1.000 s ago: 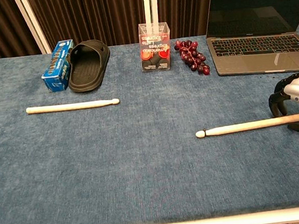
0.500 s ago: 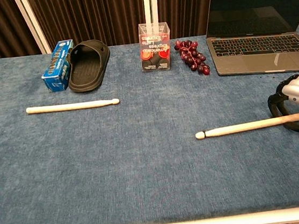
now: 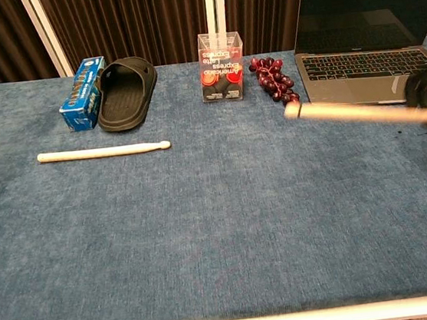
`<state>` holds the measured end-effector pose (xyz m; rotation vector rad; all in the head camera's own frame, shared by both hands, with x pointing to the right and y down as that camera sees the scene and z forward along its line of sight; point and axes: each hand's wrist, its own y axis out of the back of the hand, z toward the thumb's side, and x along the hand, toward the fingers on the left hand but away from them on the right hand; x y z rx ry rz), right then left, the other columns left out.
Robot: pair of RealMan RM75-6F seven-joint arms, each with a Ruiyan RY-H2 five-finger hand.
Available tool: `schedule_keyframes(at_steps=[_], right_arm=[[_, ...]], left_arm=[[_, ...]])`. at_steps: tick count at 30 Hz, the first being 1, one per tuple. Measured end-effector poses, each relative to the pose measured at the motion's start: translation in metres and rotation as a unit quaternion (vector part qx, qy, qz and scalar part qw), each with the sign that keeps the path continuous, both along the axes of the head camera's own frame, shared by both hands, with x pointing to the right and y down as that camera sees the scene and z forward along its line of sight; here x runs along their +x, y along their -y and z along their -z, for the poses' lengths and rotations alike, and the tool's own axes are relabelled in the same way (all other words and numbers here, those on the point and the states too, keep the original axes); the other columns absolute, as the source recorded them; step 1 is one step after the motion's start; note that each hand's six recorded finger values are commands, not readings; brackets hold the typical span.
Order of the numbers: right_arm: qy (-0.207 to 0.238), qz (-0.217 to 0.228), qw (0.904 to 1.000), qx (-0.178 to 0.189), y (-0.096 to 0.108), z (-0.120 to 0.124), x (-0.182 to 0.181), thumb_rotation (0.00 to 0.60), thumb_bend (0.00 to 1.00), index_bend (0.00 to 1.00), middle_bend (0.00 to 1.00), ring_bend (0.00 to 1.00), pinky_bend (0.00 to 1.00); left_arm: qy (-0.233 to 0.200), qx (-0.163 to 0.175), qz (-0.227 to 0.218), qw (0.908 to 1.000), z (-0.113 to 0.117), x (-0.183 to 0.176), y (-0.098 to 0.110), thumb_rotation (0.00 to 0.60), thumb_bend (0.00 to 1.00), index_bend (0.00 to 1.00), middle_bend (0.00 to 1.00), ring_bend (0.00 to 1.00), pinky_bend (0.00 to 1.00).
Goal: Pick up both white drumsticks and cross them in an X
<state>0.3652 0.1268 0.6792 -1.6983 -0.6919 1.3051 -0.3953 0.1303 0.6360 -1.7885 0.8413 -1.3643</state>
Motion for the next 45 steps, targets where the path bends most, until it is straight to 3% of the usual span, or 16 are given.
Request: schedule_keyframes(at_steps=[6, 10, 14, 18, 23, 28, 36, 45], right_arm=[[0.014, -0.04, 0.9981, 0.044, 0.039, 0.05, 0.022, 0.6, 0.69, 0.73, 0.66, 0.38, 0.34], [0.016, -0.055, 0.9962, 0.067, 0.054, 0.074, 0.028, 0.6, 0.69, 0.73, 0.66, 0.38, 0.35], [0.015, -0.064, 0.995, 0.075, 0.059, 0.086, 0.032, 0.6, 0.69, 0.73, 0.65, 0.38, 0.35], [0.01, -0.067, 0.9952, 0.07, 0.056, 0.087, 0.034, 0.6, 0.69, 0.73, 0.65, 0.38, 0.35], [0.007, -0.067, 0.996, 0.059, 0.05, 0.083, 0.034, 0.6, 0.69, 0.73, 0.65, 0.38, 0.34], [0.008, -0.073, 0.9958, 0.055, 0.047, 0.08, 0.037, 0.6, 0.69, 0.73, 0.65, 0.38, 0.34], [0.006, -0.074, 0.9961, 0.048, 0.043, 0.076, 0.039, 0.6, 0.69, 0.73, 0.65, 0.38, 0.33], [0.003, -0.076, 0.996, 0.046, 0.042, 0.073, 0.041, 0.6, 0.69, 0.73, 0.65, 0.39, 0.33]], left_arm=[[0.027, -0.004, -0.04, 0.9988, -0.037, 0.041, 0.029, 0.6, 0.04, 0.41, 0.43, 0.58, 0.85], [0.065, -0.01, -0.068, 0.9956, -0.065, 0.068, 0.038, 0.6, 0.05, 0.43, 0.47, 0.68, 0.89], [0.105, -0.023, -0.09, 0.9902, -0.095, 0.092, 0.042, 0.6, 0.07, 0.43, 0.47, 0.71, 0.9], [0.143, -0.029, -0.097, 0.9845, -0.12, 0.103, 0.046, 0.6, 0.12, 0.43, 0.47, 0.72, 0.91], [0.166, -0.033, -0.09, 0.9815, -0.135, 0.104, 0.05, 0.6, 0.2, 0.43, 0.47, 0.72, 0.91], [0.164, -0.047, -0.083, 0.9818, -0.142, 0.104, 0.052, 0.6, 0.28, 0.43, 0.47, 0.72, 0.91], [0.164, -0.063, -0.075, 0.9816, -0.151, 0.1, 0.049, 0.6, 0.29, 0.43, 0.48, 0.72, 0.91], [0.16, -0.057, -0.071, 0.9828, -0.155, 0.099, 0.051, 0.6, 0.3, 0.49, 0.52, 0.72, 0.91]])
